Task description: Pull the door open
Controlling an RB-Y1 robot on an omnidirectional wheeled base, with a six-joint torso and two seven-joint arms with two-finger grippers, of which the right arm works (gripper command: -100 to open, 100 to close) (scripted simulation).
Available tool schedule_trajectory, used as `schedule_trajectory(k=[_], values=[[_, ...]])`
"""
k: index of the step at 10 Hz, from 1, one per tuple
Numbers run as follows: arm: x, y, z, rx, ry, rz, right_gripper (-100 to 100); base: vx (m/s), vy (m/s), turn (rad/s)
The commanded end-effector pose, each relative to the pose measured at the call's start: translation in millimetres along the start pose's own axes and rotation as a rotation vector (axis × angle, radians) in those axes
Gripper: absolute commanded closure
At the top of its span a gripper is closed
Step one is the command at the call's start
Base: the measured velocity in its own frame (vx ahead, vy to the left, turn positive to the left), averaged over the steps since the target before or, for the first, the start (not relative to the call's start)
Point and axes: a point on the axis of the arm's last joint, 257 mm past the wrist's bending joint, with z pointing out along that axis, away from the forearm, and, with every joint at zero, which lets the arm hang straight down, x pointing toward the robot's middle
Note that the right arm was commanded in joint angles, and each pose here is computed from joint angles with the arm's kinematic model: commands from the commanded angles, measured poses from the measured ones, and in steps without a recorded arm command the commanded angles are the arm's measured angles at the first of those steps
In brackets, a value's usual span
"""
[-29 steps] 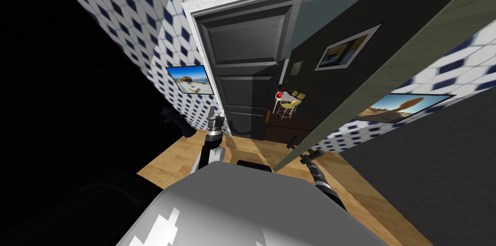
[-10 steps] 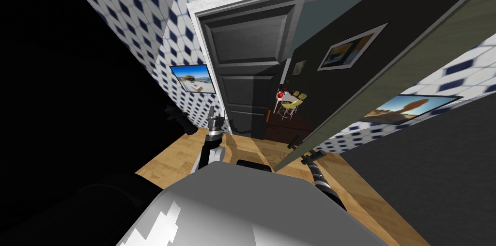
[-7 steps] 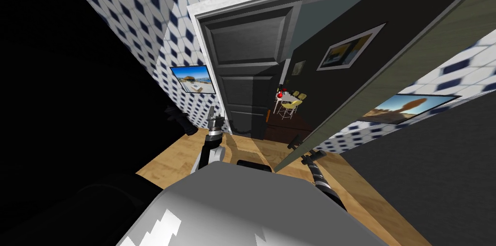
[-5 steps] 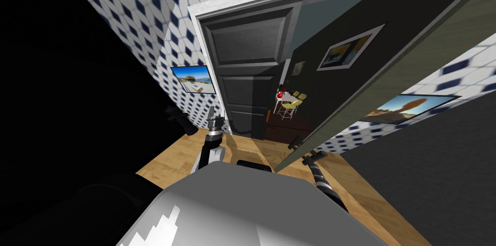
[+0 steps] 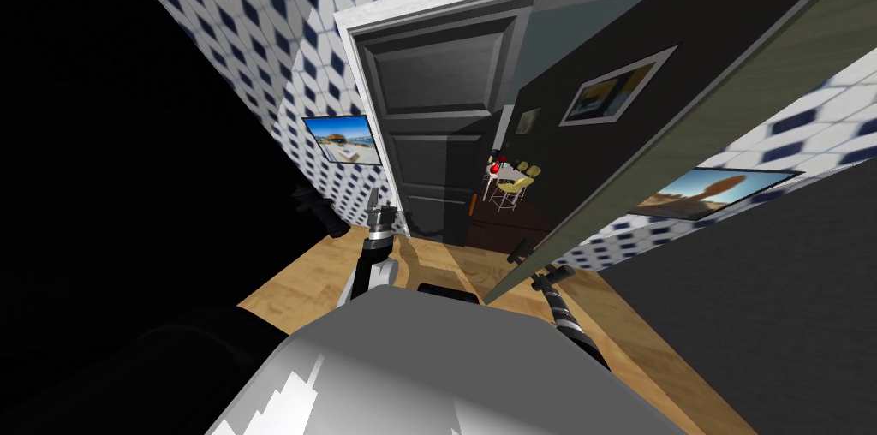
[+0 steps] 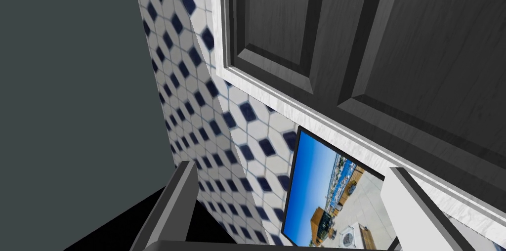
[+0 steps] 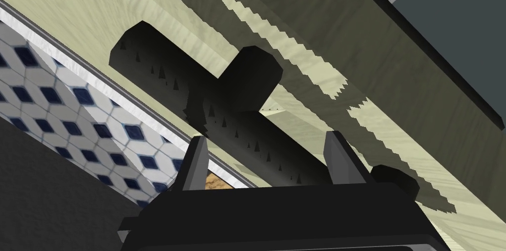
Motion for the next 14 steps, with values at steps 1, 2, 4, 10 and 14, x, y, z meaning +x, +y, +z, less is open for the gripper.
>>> schedule_trajectory(k=[1, 2, 4, 10, 14], values=[[-1.8, 3.4, 3.9, -0.005, -0.009, 0.04, 100, -0.033, -0.031, 0.013], [-0.5, 5.2, 5.0, -0.009, -0.007, 0.057, 100, -0.03, -0.031, 0.023], [-0.5, 5.2, 5.0, -0.009, -0.007, 0.057, 100, -0.009, -0.012, 0.004], [-0.5, 5.2, 5.0, -0.009, -0.007, 0.057, 100, 0.001, 0.001, 0.0], [0.8, 7.0, 6.1, -0.013, -0.004, 0.074, 100, -0.013, -0.015, 0.01]])
